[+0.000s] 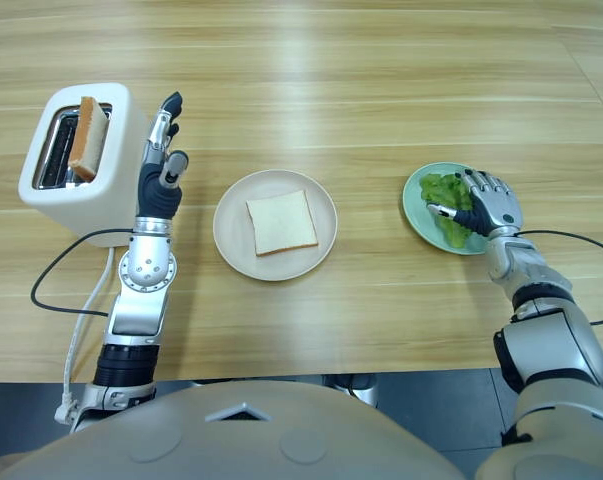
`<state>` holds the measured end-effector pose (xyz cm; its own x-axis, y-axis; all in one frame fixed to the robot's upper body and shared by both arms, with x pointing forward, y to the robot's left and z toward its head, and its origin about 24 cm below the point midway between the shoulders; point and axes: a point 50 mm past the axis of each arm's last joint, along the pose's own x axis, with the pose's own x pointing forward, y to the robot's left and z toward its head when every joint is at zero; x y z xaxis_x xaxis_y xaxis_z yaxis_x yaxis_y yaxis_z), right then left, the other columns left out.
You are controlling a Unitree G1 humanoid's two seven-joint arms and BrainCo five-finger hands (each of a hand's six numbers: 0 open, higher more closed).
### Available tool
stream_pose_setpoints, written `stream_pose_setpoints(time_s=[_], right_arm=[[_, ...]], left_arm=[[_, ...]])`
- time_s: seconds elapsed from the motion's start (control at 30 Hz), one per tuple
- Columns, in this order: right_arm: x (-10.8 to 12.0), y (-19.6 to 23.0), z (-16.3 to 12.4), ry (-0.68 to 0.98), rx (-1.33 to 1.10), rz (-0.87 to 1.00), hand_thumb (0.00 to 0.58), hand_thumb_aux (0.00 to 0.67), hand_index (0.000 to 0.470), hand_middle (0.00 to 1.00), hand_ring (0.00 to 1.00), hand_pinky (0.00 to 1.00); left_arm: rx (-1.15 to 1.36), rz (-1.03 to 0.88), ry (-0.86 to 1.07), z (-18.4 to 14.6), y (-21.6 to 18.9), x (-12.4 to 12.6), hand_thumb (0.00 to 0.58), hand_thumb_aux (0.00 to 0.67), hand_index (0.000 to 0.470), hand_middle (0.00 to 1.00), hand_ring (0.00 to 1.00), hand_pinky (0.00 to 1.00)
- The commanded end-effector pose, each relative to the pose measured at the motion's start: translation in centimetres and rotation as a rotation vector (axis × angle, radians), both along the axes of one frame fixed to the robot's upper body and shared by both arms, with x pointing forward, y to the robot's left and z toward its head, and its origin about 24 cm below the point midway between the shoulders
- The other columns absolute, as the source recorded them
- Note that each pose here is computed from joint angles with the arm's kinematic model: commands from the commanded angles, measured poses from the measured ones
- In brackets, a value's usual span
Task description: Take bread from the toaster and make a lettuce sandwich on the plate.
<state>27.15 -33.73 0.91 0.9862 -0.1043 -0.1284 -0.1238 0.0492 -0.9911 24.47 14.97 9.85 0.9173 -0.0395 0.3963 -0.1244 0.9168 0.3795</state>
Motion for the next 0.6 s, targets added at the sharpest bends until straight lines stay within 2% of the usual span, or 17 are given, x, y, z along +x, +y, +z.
stream_pose_setpoints(time_s=[0.03, 0.23, 0.27, 0.3, 0.33, 0.37, 0.4, 0.43, 0.5, 0.6], right_arm=[[-0.21, -0.03, -0.52, 0.051, -0.024, -0.003, 0.000, 0.000, 0.000, 0.00, 0.00, 0.00], [-0.37, -0.11, -0.69, 0.062, -0.037, -0.006, 0.000, 0.000, 0.000, 0.00, 0.00, 0.00], [-0.38, -0.13, -0.69, 0.061, -0.034, -0.008, 0.212, 0.137, 0.094, 0.00, 0.00, 0.00], [-0.39, -0.14, -0.69, 0.059, -0.032, -0.010, 0.288, 0.194, 0.133, 0.00, 0.00, 0.00], [-0.39, -0.14, -0.69, 0.058, -0.032, -0.010, 0.288, 0.194, 0.133, 0.00, 0.00, 0.00], [-0.38, -0.12, -0.68, 0.057, -0.032, -0.010, 0.511, 0.439, 0.301, 0.00, 0.00, 0.00], [-0.38, -0.11, -0.67, 0.051, -0.028, -0.010, 0.559, 0.544, 0.373, 0.00, 0.00, 0.00], [-0.34, -0.06, -0.63, 0.046, -0.026, -0.009, 0.570, 0.581, 0.399, 0.00, 0.00, 0.00], [-0.24, 0.07, -0.56, 0.037, -0.024, -0.001, 0.577, 0.620, 0.426, 0.00, 0.00, 0.00], [-0.14, 0.29, -0.43, 0.010, 0.001, 0.006, 0.575, 0.607, 0.417, 0.00, 0.00, 0.00]], left_arm=[[0.007, -0.012, 0.030, -0.66, -0.20, 0.01, 0.000, 0.000, 0.000, 0.00, 0.00, 0.00], [0.009, -0.017, 0.033, -0.74, -0.27, -0.03, 0.000, 0.000, 0.000, 0.00, 0.00, 0.00], [0.009, -0.017, 0.033, -0.74, -0.28, -0.03, 0.000, 0.000, 0.000, 0.00, 0.00, 0.00], [0.009, -0.018, 0.033, -0.74, -0.28, -0.03, 0.000, 0.000, 0.000, 0.00, 0.00, 0.00], [0.009, -0.018, 0.033, -0.75, -0.29, -0.03, 0.000, 0.000, 0.000, 0.00, 0.00, 0.00], [0.010, -0.018, 0.034, -0.77, -0.28, -0.01, 0.000, 0.000, 0.000, 0.00, 0.00, 0.00], [0.010, -0.019, 0.034, -0.78, -0.28, 0.01, 0.000, 0.000, 0.000, 0.00, 0.00, 0.00], [0.010, -0.018, 0.034, -0.80, -0.26, 0.03, 0.000, 0.000, 0.000, 0.00, 0.00, 0.00], [0.011, -0.018, 0.036, -0.84, -0.26, 0.07, 0.000, 0.000, 0.000, 0.00, 0.00, 0.00], [0.012, -0.019, 0.039, -0.94, -0.29, 0.18, 0.000, 0.000, 0.000, 0.00, 0.00, 0.00]])
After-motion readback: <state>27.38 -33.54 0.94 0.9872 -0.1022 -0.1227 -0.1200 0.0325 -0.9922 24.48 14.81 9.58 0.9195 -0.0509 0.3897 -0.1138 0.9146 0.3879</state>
